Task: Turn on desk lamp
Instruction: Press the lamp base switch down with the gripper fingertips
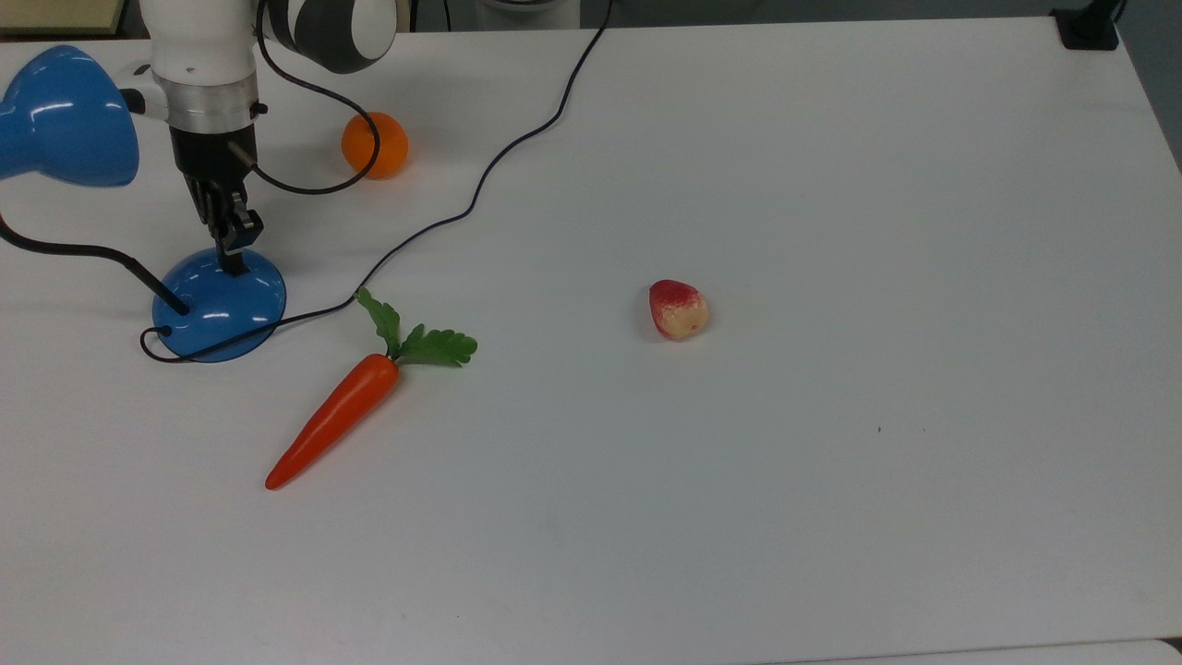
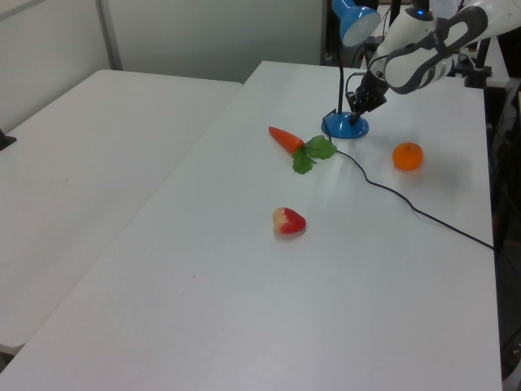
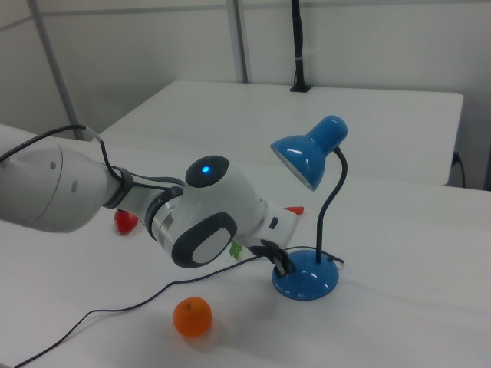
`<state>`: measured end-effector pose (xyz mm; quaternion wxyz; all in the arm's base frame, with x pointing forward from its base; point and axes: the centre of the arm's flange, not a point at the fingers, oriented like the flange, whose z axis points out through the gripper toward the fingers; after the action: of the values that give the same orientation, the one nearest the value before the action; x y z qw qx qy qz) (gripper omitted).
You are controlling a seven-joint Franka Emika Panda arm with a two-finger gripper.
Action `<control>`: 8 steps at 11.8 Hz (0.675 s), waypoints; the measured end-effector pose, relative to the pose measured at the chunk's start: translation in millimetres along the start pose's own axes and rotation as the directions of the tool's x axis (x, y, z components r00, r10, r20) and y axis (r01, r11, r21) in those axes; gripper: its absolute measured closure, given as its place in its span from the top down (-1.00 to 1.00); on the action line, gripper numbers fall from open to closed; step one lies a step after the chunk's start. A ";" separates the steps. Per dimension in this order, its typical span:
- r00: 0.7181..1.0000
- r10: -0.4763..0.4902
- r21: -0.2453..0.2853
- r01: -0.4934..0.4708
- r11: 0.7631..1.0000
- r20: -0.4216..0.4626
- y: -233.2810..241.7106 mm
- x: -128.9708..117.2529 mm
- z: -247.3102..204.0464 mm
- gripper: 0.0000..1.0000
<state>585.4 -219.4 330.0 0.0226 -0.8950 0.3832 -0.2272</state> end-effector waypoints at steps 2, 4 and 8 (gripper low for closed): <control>1.000 0.005 -0.002 -0.005 1.000 0.000 2.8 1.1 0.3 -0.98; 1.000 0.010 0.002 -0.010 1.000 -0.009 3.0 1.3 1.6 -0.98; 1.000 0.016 0.007 -0.015 1.000 -0.023 2.4 2.6 5.6 -0.98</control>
<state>587.7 -223.6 325.5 0.0228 -0.8892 0.3896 -0.2388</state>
